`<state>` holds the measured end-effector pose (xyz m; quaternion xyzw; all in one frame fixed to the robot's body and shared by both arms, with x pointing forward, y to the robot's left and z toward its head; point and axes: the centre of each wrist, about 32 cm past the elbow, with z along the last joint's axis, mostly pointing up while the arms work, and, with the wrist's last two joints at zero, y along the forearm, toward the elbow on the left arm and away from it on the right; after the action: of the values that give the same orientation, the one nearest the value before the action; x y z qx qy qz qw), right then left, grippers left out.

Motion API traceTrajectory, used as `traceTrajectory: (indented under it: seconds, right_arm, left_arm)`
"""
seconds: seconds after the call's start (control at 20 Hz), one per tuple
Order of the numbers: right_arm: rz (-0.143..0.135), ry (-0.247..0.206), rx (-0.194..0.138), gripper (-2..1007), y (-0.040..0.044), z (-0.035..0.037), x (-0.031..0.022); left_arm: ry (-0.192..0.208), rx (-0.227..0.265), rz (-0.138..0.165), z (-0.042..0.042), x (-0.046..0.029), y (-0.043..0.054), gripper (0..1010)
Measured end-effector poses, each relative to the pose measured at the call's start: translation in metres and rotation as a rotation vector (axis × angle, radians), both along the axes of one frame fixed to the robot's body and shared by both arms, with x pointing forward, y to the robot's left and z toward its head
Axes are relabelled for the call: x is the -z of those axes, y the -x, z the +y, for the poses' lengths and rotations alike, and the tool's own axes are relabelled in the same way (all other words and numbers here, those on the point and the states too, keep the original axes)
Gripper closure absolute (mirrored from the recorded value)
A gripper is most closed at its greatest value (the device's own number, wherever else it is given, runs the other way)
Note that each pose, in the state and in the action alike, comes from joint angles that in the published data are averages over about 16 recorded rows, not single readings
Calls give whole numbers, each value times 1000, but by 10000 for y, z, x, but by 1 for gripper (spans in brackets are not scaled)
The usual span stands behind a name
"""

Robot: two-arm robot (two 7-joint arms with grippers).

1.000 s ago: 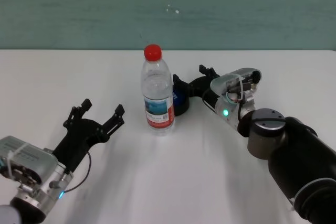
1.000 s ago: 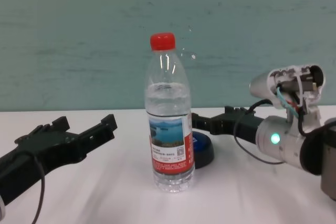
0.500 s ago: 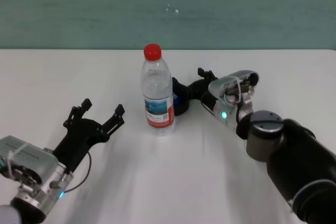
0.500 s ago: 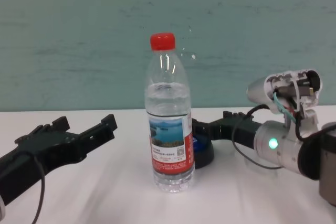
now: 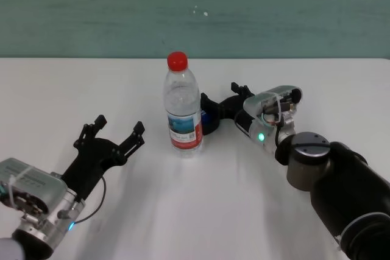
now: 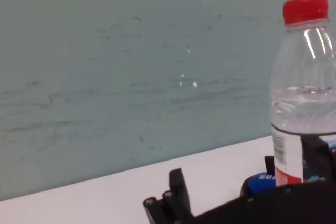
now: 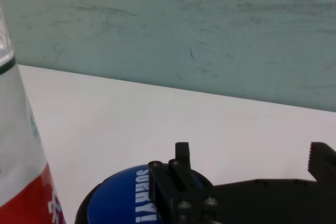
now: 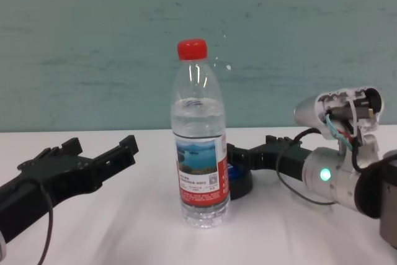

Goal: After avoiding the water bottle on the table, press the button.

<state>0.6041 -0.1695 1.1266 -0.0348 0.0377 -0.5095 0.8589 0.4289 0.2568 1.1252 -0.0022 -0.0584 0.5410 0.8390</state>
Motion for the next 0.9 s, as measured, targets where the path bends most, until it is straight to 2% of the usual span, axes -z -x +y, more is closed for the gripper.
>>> traceTrajectory:
  seconds: [0.25,0.45,0.9]
  right_arm:
    - [3,-2,1,1,18,-8,10]
    - [-3,-6,2,1,37,-15,-6]
    - [-47,-11,5,1,100,-31,-114]
  left_arm:
    - [0,0,0,0,0,0,0]
    - [0,0,0,0,0,0,0]
    - [0,0,0,0,0,0,0]
